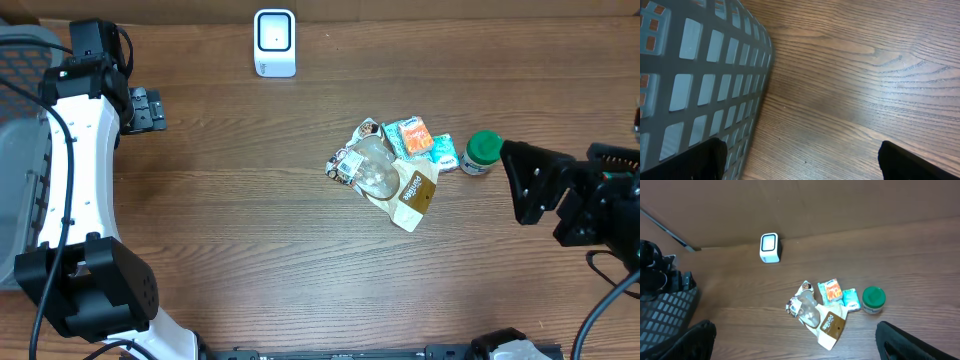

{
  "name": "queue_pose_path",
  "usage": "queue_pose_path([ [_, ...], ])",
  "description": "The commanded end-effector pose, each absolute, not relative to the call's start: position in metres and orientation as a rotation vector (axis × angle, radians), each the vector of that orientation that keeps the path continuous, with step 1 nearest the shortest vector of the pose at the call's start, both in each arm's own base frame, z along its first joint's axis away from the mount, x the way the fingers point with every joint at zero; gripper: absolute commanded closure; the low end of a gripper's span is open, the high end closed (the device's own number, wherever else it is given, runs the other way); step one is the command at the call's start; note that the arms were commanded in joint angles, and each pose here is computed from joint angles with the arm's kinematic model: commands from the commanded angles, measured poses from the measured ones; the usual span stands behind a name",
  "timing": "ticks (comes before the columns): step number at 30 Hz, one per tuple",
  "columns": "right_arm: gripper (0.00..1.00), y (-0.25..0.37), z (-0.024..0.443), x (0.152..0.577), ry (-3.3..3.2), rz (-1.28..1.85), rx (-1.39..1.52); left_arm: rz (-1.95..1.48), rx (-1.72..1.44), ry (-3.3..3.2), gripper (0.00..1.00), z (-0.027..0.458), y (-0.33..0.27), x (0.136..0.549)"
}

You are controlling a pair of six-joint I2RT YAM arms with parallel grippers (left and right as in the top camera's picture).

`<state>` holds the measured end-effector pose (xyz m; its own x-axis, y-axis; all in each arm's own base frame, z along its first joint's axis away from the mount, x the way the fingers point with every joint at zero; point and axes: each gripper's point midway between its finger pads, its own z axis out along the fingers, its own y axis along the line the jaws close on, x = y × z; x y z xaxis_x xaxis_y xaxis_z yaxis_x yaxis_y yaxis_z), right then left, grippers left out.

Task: Scan the item barcode

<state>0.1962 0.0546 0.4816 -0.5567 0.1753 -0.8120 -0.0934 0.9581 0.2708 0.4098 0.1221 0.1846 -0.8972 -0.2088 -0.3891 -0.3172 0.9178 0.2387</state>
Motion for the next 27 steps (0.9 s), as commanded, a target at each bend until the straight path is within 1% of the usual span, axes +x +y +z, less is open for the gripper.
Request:
queue_pose_path([
  [1, 0.00, 0.051, 0.486, 0.193, 2.111, 0.345, 0.073, 0.444, -0.387, 2.707, 0.00, 0.188, 0.127, 0.411],
  [12, 0.00, 0.025, 0.488, 0.198, 2.084, 0.176, 0.152, 0.444, -0.386, 2.707, 0.00, 0.188, 0.127, 0.411],
  [16, 0.00, 0.012, 0.480, 0.205, 2.091, 0.085, 0.201, 0.444, -0.386, 2.707, 0.01, 0.188, 0.127, 0.411],
  [22, 0.00, -0.003, 0.471, 0.213, 1.999, 0.074, 0.290, 0.444, -0.386, 2.707, 0.00, 0.188, 0.127, 0.411],
  [27, 0.00, 0.009, 0.456, 0.228, 1.878, 0.103, 0.114, 0.444, -0.387, 2.707, 0.00, 0.188, 0.127, 0.411],
])
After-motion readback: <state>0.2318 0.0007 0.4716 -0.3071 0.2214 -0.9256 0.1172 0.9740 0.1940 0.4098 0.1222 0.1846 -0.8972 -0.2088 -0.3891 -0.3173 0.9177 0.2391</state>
